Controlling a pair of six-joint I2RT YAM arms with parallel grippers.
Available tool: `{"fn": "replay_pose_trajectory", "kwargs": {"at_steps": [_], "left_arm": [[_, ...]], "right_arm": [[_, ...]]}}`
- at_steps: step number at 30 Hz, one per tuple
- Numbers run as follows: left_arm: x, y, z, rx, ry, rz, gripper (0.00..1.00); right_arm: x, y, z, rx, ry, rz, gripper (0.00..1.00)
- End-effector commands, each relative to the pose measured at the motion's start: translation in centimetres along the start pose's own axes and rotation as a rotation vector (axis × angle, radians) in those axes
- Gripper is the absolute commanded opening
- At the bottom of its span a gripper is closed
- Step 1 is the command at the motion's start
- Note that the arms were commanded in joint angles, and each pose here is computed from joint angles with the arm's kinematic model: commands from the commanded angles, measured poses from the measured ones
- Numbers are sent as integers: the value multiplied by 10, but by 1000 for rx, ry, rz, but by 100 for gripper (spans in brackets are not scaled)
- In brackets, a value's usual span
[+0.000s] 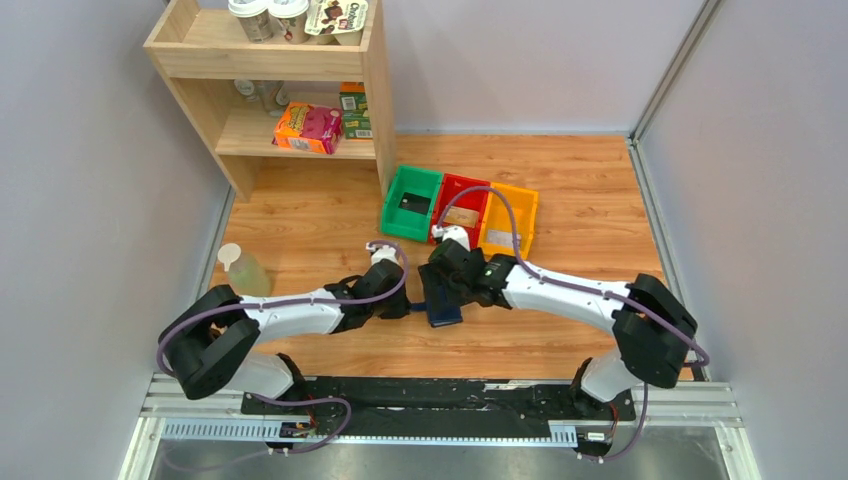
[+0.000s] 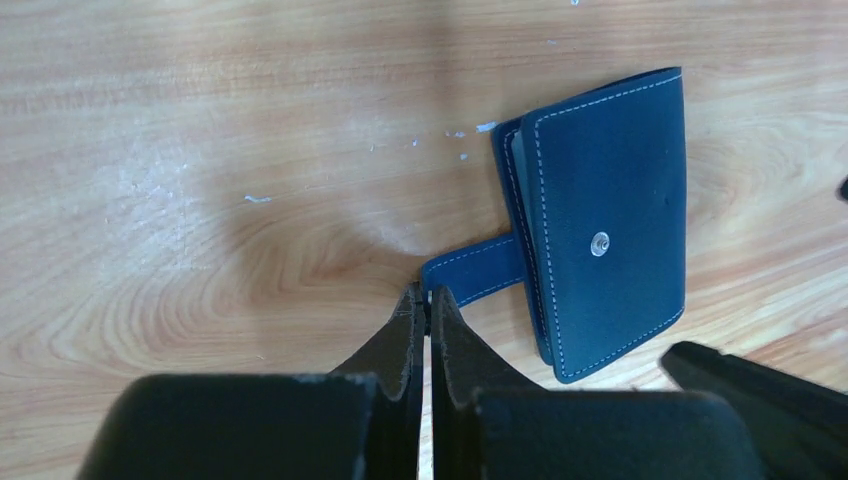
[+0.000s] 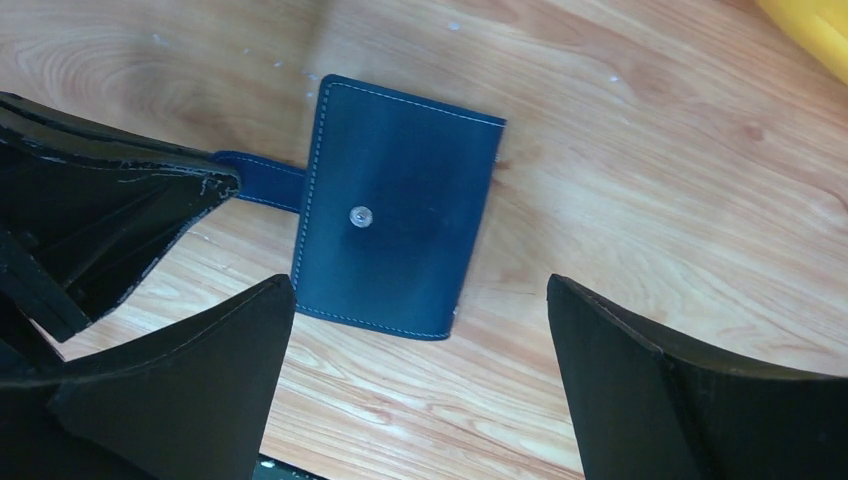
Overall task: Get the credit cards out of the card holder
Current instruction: Open the card holder at the center of the board.
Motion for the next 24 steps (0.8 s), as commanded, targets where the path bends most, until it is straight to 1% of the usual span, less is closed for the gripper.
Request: {"fn": "replay_pose_trajectory", "kwargs": {"at_steps": [1,5,8,10,16,18,24], "left_arm": [[-14,-5,-4,-48,-160,134,0],[-6,-5,0,-61,-264,169,0],[-4,-4,3,-66,-289,192,0],[-4,-3,4,-63,-296,200,0],[-5,-1,7,-49,-300,211,0],[-4,-1,7,-50,-291,209,0],[1,-2,7,-51,-246,170,0]], "right_arm": [[14,4,-8,-10,-61,65,100],[27,11,-6,3,-83,84,100],[35,16,-4,11,-100,87,100],[36,20,-2,18,-108,101,100],[23,33,3,59,-141,220,100],[16,31,1,56,-149,269,100],[4,16,-8,48,-157,294,100]]}}
Point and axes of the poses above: each gripper's point midway between its finger pads, its own y axis out along the fingers, its own x axis along the line the jaws close on, z = x × y, the point moved 2 cm from there along -y, back along the fingers, and after that the axes turned 10 degrees about -y, right-handed, at the moved point
